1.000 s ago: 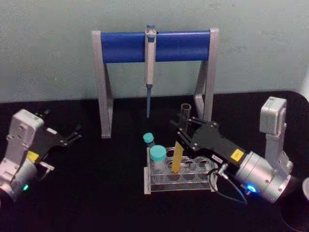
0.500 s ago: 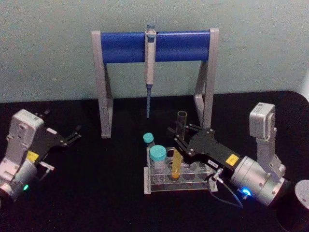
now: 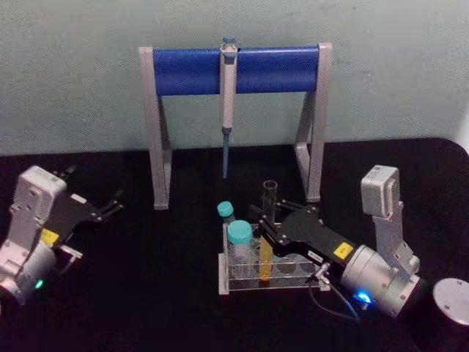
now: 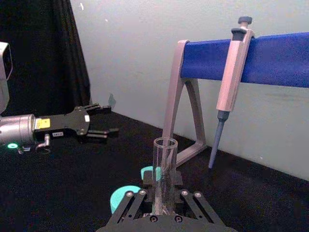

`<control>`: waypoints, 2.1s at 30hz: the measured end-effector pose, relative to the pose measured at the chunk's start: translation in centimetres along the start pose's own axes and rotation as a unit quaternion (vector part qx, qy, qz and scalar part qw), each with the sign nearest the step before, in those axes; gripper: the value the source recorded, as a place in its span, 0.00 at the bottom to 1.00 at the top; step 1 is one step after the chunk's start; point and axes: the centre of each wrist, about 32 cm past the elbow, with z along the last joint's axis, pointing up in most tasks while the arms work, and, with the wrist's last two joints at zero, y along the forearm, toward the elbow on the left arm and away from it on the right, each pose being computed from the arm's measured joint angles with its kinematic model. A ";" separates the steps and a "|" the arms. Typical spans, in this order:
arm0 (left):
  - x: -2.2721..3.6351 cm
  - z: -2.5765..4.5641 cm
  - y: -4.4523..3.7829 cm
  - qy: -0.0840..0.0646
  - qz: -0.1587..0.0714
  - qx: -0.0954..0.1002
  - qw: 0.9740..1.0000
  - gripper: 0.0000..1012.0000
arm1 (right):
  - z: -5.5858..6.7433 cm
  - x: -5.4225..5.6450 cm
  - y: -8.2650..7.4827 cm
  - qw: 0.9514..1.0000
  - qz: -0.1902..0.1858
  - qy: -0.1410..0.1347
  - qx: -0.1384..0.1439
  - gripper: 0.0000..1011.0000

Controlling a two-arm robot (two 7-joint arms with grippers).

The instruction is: Pick up the test tube from the test tube rack, shake it, then place it back into the test tube rack.

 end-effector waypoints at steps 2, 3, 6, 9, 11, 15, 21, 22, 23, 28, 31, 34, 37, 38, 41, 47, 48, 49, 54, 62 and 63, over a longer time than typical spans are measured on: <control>0.00 0.00 0.00 0.000 0.000 0.000 1.000 0.99 | -0.1 0.0 0.0 1.000 -0.001 0.001 -0.002 0.23; 0.00 0.00 0.00 0.000 0.000 0.000 1.000 0.99 | -0.1 0.0 0.0 1.000 -0.001 0.001 -0.002 0.23; 0.00 0.00 0.00 0.000 0.000 0.000 1.000 0.99 | -0.2 -0.1 0.1 1.000 -0.002 0.001 -0.004 0.23; 0.00 0.00 0.00 0.000 0.000 0.000 1.000 0.99 | -0.2 -0.1 0.1 1.000 -0.002 0.000 -0.005 0.23; 0.00 0.00 0.00 0.000 0.000 0.000 1.000 0.99 | -0.2 -0.1 0.1 1.000 -0.002 0.000 -0.005 0.23; 0.00 0.00 0.00 0.000 0.000 0.000 1.000 0.99 | -0.2 -0.1 0.1 1.000 -0.002 0.000 -0.005 0.23; 0.00 0.00 0.00 0.000 0.000 0.000 1.000 0.99 | -0.2 -0.1 0.1 1.000 -0.002 0.000 -0.005 0.23; 0.00 0.00 0.00 0.000 0.000 0.000 1.000 0.99 | -0.2 0.0 0.1 1.000 -0.002 0.000 -0.005 0.25; 0.00 0.00 0.00 0.000 0.000 0.000 1.000 0.99 | -0.2 0.0 0.1 1.000 -0.002 0.000 -0.005 0.27; 0.00 0.00 0.00 0.000 0.000 0.000 1.000 0.99 | -0.2 0.0 0.1 1.000 -0.002 0.000 -0.005 0.44; 0.00 0.00 0.00 0.000 0.000 0.000 1.000 0.99 | -0.2 0.0 0.1 1.000 -0.002 0.000 -0.005 0.54; 0.00 0.00 0.00 0.000 0.000 0.000 1.000 0.99 | -0.2 0.0 0.1 1.000 -0.002 0.000 -0.005 0.64; 0.00 0.00 0.00 0.000 0.000 0.000 1.000 0.99 | -0.2 0.0 0.1 1.000 -0.002 0.000 -0.005 0.72; 0.00 0.00 0.00 0.000 0.000 0.000 1.000 0.99 | -0.2 0.0 0.1 1.000 -0.002 0.000 -0.005 0.74; 0.00 0.00 0.00 0.000 0.000 0.000 1.000 0.99 | -0.2 0.0 0.1 1.000 -0.002 0.001 -0.004 0.83; 0.00 0.00 0.00 0.000 0.000 0.000 1.000 0.99 | -0.2 0.0 0.1 1.000 -0.002 0.001 -0.004 0.99; 0.00 0.00 0.00 0.000 0.000 0.000 1.000 0.99 | -0.2 0.0 0.1 1.000 -0.002 0.001 -0.004 0.99; 0.00 0.00 0.00 0.000 0.000 0.000 1.000 0.99 | -0.2 0.0 0.1 1.000 -0.002 0.001 -0.004 0.99; 0.00 0.00 0.00 0.000 0.000 0.000 1.000 0.99 | -0.2 0.0 0.1 1.000 -0.002 0.001 -0.004 0.99; 0.00 0.00 0.00 0.000 0.000 0.000 1.000 0.99 | 0.6 0.0 0.1 1.000 0.001 -0.011 0.004 0.99; 0.00 0.00 0.00 0.000 0.000 0.000 1.000 0.99 | 1.0 0.0 0.0 1.000 0.002 -0.017 0.010 0.99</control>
